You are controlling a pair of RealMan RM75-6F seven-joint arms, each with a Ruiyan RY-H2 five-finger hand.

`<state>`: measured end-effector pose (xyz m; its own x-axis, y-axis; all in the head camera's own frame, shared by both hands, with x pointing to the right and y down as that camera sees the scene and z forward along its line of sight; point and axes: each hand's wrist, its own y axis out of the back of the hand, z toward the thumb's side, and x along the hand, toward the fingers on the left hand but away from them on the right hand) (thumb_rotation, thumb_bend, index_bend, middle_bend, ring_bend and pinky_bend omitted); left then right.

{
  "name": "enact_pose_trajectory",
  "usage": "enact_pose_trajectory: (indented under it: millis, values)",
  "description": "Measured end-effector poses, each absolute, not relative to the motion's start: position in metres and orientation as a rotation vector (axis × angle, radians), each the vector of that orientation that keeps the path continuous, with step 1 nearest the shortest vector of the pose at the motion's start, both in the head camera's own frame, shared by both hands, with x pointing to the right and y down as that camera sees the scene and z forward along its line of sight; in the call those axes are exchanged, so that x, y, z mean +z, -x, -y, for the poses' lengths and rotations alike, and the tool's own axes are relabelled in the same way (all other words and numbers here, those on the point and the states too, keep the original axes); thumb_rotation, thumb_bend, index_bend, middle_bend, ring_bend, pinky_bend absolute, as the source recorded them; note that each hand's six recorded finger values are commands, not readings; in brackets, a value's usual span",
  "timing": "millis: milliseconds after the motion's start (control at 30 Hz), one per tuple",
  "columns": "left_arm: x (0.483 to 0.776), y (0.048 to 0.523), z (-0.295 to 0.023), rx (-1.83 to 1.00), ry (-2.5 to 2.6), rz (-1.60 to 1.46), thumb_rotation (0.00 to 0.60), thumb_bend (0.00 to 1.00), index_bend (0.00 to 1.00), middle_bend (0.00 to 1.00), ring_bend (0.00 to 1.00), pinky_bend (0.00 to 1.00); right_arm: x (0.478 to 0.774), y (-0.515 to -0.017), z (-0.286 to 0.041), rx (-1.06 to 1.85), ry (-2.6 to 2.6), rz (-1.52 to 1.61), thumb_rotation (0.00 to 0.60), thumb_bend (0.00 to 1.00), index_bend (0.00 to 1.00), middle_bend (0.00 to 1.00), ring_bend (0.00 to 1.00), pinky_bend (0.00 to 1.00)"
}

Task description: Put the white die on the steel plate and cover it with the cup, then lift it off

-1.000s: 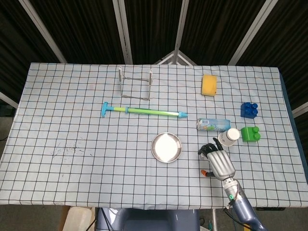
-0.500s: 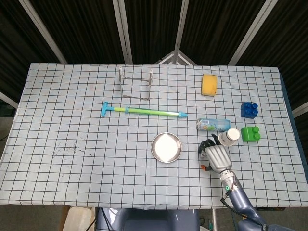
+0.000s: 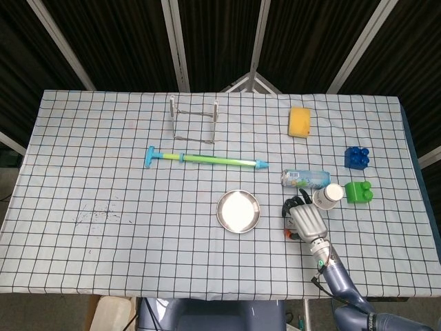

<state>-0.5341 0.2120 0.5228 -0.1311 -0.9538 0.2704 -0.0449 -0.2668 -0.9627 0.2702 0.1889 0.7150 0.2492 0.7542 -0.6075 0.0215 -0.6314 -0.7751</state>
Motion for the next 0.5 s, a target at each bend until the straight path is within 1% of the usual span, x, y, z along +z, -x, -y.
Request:
enact_pose_trajectory:
  millis: [233, 500]
  values:
    - [0.524, 0.534, -0.212, -1.507, 1.357, -1.184, 0.6, 0.68, 0.19, 0.0, 0.0, 0.09, 0.72, -0.276, -0.186, 1.453, 1.86, 0.708, 0.6, 0.3, 0.51, 0.32, 0.22, 0.0]
    - [0.526, 0.532, -0.213, -1.512, 1.359, -1.171, 0.6, 0.68, 0.19, 0.0, 0.0, 0.09, 0.718, -0.285, -0.186, 1.466, 1.85, 0.714, 0.6, 0.31, 0.51, 0.32, 0.22, 0.0]
